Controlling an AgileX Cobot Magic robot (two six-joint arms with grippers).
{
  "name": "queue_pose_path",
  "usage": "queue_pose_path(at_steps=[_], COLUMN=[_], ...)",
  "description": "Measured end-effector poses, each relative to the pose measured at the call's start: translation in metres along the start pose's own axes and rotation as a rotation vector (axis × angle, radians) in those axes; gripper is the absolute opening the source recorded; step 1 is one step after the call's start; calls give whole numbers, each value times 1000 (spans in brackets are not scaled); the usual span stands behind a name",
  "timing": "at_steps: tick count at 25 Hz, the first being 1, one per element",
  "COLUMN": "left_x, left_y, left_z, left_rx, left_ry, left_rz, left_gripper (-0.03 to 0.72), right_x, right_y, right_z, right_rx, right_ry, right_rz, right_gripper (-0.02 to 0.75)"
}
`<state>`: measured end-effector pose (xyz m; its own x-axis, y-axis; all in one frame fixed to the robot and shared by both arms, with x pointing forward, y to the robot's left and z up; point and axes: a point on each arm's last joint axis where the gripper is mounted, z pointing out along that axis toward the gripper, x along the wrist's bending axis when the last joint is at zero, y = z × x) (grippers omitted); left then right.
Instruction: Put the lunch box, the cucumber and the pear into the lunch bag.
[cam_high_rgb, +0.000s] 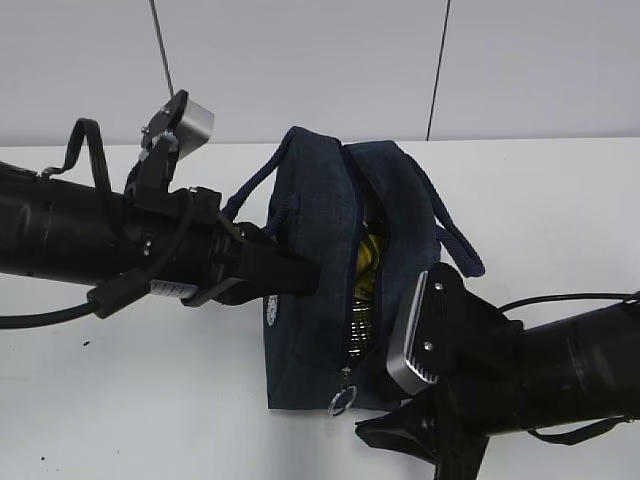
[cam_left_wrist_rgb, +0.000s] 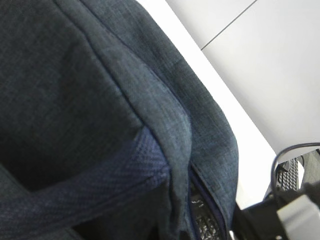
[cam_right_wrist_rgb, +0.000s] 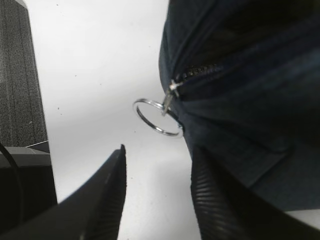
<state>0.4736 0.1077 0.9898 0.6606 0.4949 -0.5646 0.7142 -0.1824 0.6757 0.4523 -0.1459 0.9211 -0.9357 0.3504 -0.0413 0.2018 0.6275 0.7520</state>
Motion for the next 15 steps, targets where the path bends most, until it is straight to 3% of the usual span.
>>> queue_pose_path(at_steps=[15], left_x=[-2], left_y=[0], left_z=[0], left_rx=[3], left_ry=[-20], left_rz=[-1], left_gripper=[-15], right_x=[-11], right_y=[5], right_z=[15], right_rx=[-7], right_ry=[16], right_rz=[6], right_gripper=[344])
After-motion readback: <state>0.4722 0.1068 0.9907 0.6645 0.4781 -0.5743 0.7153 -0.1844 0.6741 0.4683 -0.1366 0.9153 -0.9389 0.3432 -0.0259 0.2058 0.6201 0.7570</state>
